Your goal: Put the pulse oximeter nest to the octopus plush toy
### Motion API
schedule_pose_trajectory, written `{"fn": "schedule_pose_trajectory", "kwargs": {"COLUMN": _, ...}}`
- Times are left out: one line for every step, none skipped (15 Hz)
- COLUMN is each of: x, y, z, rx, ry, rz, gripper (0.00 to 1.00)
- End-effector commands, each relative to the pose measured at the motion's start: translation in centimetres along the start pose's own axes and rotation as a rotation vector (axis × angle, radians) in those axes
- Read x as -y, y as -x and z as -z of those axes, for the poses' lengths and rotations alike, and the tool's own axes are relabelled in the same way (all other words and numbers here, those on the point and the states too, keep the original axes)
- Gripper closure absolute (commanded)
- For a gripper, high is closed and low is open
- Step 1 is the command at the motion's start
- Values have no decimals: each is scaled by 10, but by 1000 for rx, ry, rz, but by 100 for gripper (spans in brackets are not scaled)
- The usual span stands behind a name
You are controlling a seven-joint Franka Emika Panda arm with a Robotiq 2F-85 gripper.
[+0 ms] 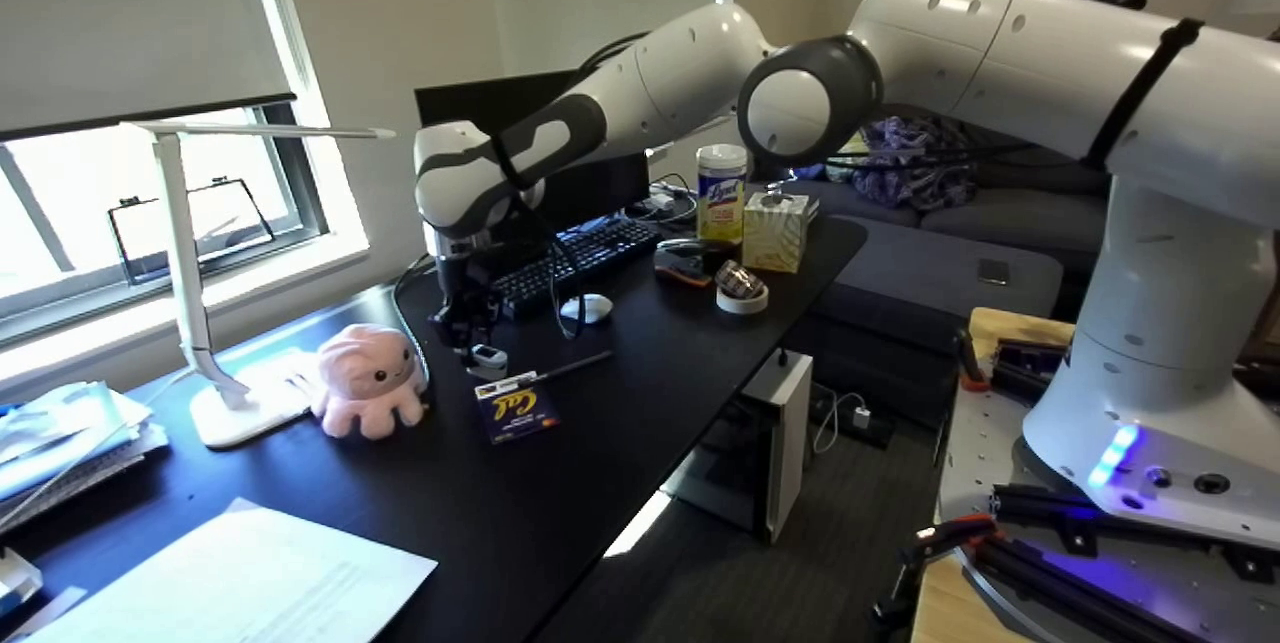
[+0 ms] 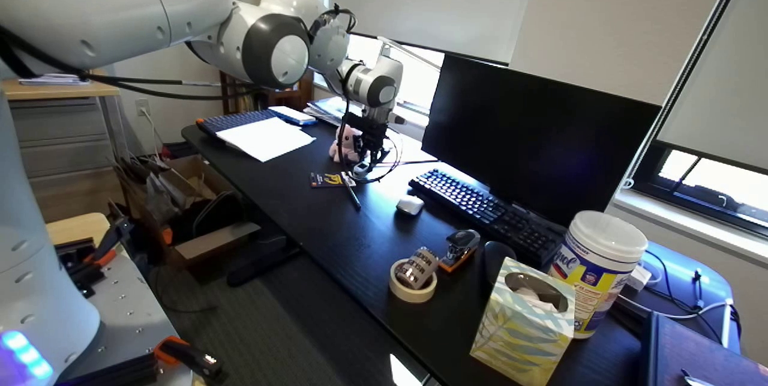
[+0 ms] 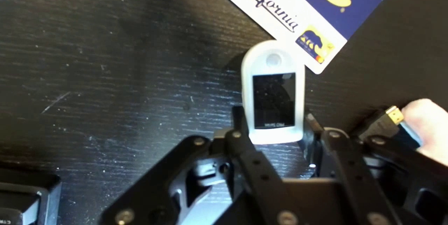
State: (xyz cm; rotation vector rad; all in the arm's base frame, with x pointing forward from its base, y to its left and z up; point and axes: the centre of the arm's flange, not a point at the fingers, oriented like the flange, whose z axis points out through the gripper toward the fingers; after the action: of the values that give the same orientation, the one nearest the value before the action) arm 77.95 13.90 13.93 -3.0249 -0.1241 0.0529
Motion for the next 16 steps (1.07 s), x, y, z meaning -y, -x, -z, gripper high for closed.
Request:
{"fn": "schedule_pose_trajectory", "kwargs": {"x": -4, "y": -15, "z": 4, "rx": -43, "ry": -71, "rz": -80, "gripper": 87}}
{"fn": "schedule_pose_trajectory", "kwargs": {"x": -5, "y": -15, "z": 6, "rx": -51, "ry": -79, "rz": -97, "gripper": 87}}
{"fn": "schedule_pose_trajectory", "kwargs": {"x": -5, "y": -16, "z": 6, "rx": -53, "ry": -78, "rz": -109, "gripper": 87}}
{"fn": "schedule_pose_trajectory", "kwargs": {"x": -3, "y": -17, "z": 7, "rx": -50, "ry": -67, "rz": -120, "gripper": 87}}
{"fn": "schedule_pose_trajectory", "kwargs": {"x": -1, "y": -19, "z": 7, "rx": -43, "ry": -52, "rz": -140, "gripper": 87}}
{"fn": "schedule_pose_trajectory", "kwargs": {"x": 0, "y": -20, "z": 6, "rx": -40, "ry": -45, "rz": -161, "gripper": 87}}
{"fn": "schedule_pose_trajectory", "kwargs": {"x": 2, "y": -21, "z": 4, "rx": -33, "ry": -44, "rz": -172, "gripper": 87}}
{"fn": "schedule_pose_trajectory", "kwargs": {"x": 3, "y": -22, "z": 2, "rx": -27, "ry": -42, "rz": -183, "gripper": 87}}
{"fn": "schedule_pose_trajectory", "kwargs": {"x": 5, "y": -24, "z": -1, "rx": -17, "ry": -37, "rz": -190, "gripper": 87}}
{"fn": "schedule_pose_trajectory", "kwargs": {"x": 6, "y": -25, "z": -3, "rx": -10, "ry": -33, "rz": -193, "gripper": 87}}
{"fn": "schedule_pose_trajectory", "kwargs": {"x": 8, "y": -26, "z": -4, "rx": -6, "ry": -28, "rz": -197, "gripper": 87}}
{"fn": "schedule_pose_trajectory", "kwargs": {"x": 9, "y": -27, "z": -5, "rx": -7, "ry": -20, "rz": -200, "gripper": 87}}
{"fn": "schedule_pose_trajectory", "kwargs": {"x": 9, "y": -28, "z": -4, "rx": -7, "ry": -16, "rz": -203, "gripper": 57}}
{"fn": "schedule_pose_trajectory", "kwargs": {"x": 10, "y": -29, "z": -3, "rx": -6, "ry": -14, "rz": -205, "gripper": 36}}
{"fn": "schedule_pose_trajectory", "kwargs": {"x": 11, "y": -29, "z": -3, "rx": -5, "ry": -11, "rz": -208, "gripper": 31}}
{"fn": "schedule_pose_trajectory", "kwargs": {"x": 11, "y": -29, "z": -3, "rx": -5, "ry": -9, "rz": -211, "gripper": 24}}
